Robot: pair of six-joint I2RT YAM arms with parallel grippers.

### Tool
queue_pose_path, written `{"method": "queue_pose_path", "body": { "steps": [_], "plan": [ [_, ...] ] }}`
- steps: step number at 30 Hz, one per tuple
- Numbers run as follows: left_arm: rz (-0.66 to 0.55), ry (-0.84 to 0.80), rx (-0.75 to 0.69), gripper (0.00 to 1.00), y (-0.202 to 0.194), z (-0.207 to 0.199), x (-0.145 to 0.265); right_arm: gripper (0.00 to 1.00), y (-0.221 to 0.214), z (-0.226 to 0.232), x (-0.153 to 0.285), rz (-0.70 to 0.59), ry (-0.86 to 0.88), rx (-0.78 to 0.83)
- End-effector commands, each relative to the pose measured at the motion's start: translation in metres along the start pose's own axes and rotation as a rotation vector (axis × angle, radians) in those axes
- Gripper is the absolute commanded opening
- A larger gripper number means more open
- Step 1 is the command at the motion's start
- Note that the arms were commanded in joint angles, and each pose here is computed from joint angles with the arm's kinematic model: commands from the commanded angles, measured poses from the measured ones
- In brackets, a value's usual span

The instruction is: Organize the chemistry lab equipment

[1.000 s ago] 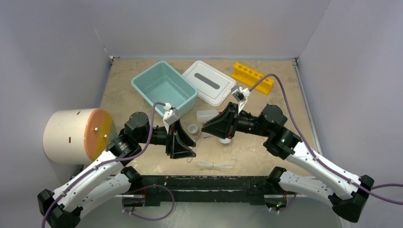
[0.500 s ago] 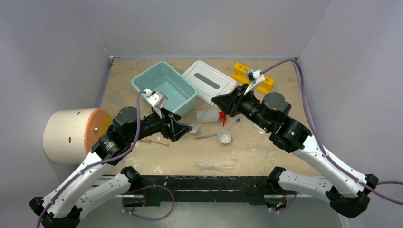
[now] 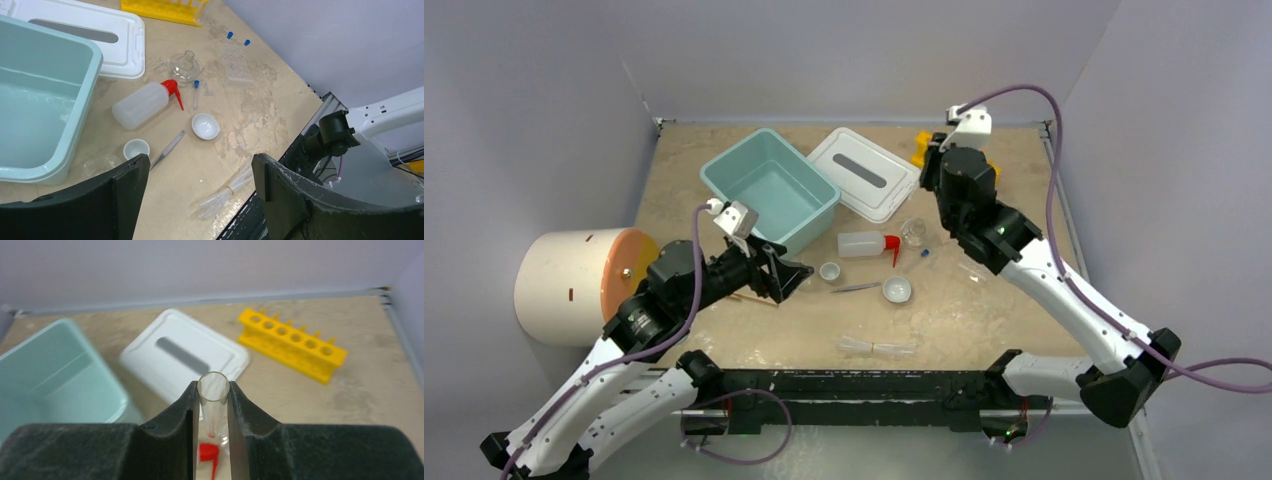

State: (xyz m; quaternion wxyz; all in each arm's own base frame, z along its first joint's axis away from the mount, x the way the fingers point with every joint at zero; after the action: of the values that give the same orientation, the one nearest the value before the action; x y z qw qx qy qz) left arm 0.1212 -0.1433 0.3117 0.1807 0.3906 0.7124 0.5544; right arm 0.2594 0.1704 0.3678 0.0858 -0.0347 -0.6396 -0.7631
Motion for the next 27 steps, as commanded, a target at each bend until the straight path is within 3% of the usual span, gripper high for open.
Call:
{"method": "queue_pose_path", "body": {
  "steps": [1, 10, 27],
  "plan": [
    [-0.028, -0.016, -0.035, 0.76, 0.003, -0.001, 0.002, 0.03, 0.051, -0.036, -0.019, -0.180, -0.165, -0.061],
    [-0.026, -0.070, -0.029, 0.76, 0.001, -0.006, 0.005, 0.04, 0.063, -0.086, -0.066, -0.222, -0.374, -0.050],
    [-0.017, -0.101, -0.032, 0.76, -0.001, -0.009, 0.004, 0.00, 0.030, -0.151, -0.134, -0.158, -0.612, -0.044]
  ]
}}
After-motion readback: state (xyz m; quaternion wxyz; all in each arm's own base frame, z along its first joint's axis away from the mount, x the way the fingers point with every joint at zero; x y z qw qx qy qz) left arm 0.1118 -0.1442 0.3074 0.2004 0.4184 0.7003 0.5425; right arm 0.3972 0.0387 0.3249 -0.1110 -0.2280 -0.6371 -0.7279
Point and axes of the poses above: each gripper's point midway between its finger pads, its own x axis back along the fingers, its own z axis along the line the jaws close on, y = z × x, the point moved 8 cm from there along x, back along the fingers, and after that the axes turned 3 degrees about -x, right-handed, at the moved point
